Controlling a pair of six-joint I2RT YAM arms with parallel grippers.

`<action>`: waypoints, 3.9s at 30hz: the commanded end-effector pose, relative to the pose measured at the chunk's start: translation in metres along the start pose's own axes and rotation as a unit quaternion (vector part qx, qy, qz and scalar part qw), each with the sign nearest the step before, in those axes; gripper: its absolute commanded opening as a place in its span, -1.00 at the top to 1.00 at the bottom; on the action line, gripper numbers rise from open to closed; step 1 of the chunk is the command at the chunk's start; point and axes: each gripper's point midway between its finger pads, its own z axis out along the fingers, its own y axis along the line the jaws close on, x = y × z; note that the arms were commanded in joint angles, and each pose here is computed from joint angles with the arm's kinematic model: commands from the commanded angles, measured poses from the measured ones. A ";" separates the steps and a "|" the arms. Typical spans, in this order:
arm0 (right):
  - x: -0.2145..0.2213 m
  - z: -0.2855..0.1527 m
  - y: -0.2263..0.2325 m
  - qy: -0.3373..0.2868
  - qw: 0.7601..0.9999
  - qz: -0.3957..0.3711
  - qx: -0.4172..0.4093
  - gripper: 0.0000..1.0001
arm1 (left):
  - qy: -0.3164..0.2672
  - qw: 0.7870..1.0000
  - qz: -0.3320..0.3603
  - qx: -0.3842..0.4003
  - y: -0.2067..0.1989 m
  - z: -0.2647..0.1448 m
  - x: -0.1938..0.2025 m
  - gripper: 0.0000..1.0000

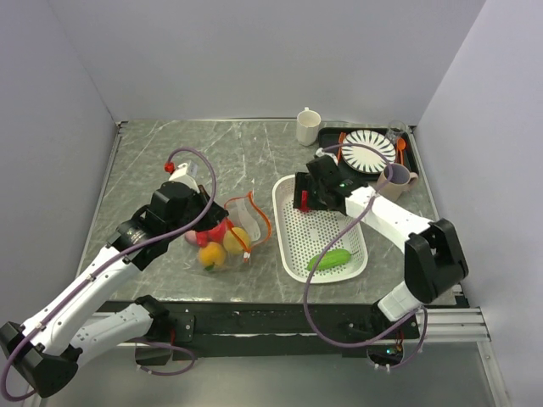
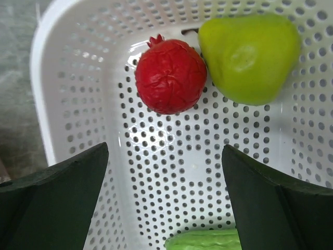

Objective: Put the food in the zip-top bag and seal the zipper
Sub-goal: Place the fake vegetable in the zipper food storage bag, then pick up the fake fruit from the bin, then place the fake fruit in the zipper food storage bag.

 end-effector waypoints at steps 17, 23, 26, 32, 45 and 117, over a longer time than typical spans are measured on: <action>-0.028 0.051 0.008 0.006 1.000 0.011 0.017 -0.83 | -0.005 1.000 0.003 0.003 -0.004 0.004 -0.003 0.99; -0.020 0.060 0.000 0.019 0.999 0.014 0.040 -0.73 | -0.003 1.000 0.006 0.004 -0.004 0.005 -0.003 0.99; -0.020 0.064 0.001 0.020 0.999 0.012 0.039 -0.61 | 0.000 1.000 0.006 0.001 -0.003 0.006 -0.002 0.99; -0.013 0.070 0.000 0.034 0.998 0.007 0.042 -0.21 | 0.000 1.000 0.005 -0.002 0.000 0.006 0.000 0.99; -0.013 0.019 0.023 0.010 0.998 -0.002 -0.064 0.37 | 0.003 1.000 0.005 0.000 0.000 0.008 0.002 0.99; -0.025 -0.062 0.019 -0.088 0.996 0.015 -0.022 -0.96 | -0.015 1.000 -0.002 0.010 -0.006 -0.002 -0.008 0.99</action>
